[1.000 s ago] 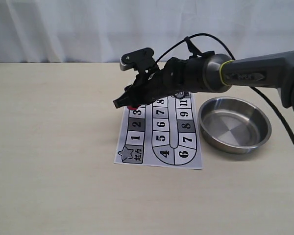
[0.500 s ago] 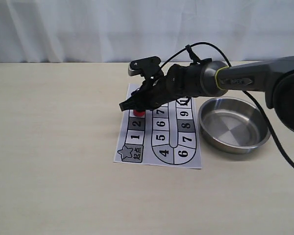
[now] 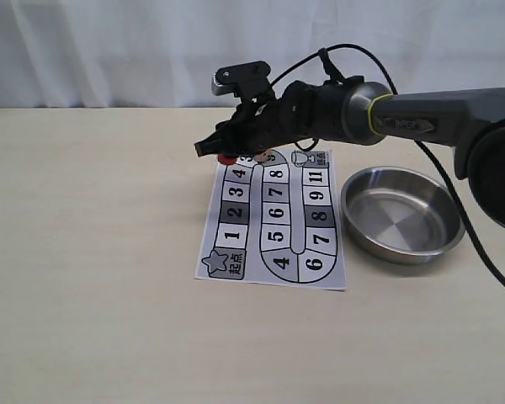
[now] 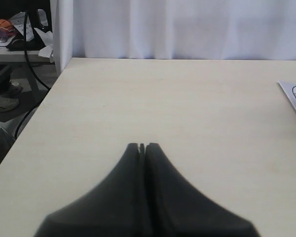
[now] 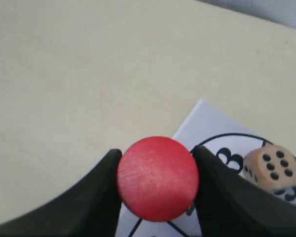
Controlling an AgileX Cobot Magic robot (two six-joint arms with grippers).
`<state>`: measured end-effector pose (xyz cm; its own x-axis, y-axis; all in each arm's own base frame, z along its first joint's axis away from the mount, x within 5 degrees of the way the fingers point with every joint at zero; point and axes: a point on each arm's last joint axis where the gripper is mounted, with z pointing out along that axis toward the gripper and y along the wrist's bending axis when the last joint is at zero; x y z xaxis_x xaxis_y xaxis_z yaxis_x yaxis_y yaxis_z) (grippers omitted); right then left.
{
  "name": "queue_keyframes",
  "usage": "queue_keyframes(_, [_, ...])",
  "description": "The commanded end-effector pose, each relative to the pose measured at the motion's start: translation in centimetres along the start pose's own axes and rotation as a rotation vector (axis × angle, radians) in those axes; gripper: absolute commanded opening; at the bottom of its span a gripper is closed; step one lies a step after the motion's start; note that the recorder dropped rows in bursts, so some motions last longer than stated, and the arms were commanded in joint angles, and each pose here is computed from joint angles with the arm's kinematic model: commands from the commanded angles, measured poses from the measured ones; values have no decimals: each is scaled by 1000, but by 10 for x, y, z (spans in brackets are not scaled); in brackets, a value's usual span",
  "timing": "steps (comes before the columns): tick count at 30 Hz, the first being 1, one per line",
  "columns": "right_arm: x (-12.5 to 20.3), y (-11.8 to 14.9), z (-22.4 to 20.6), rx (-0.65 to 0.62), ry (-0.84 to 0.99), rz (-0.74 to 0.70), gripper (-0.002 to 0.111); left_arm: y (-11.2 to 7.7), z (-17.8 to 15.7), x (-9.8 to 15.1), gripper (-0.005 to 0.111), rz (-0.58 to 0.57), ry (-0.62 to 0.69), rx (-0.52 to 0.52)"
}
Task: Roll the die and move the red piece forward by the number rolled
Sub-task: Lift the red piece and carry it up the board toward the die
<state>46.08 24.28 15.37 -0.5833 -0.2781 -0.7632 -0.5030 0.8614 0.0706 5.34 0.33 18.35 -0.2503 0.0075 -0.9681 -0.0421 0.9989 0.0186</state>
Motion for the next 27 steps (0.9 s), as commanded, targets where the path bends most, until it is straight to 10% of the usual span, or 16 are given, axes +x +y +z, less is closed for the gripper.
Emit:
queue_keyframes(1, [-7, -10, 0, 25, -40, 2, 4, 0, 0, 0, 0, -7, -10, 1])
queue_keyframes(12, [43, -19, 41, 27, 91, 32, 4, 0, 0, 0, 0, -7, -10, 1])
queue_keyframes(27, [-9, -33, 31, 54, -75, -14, 4, 0, 0, 0, 0, -7, -10, 1])
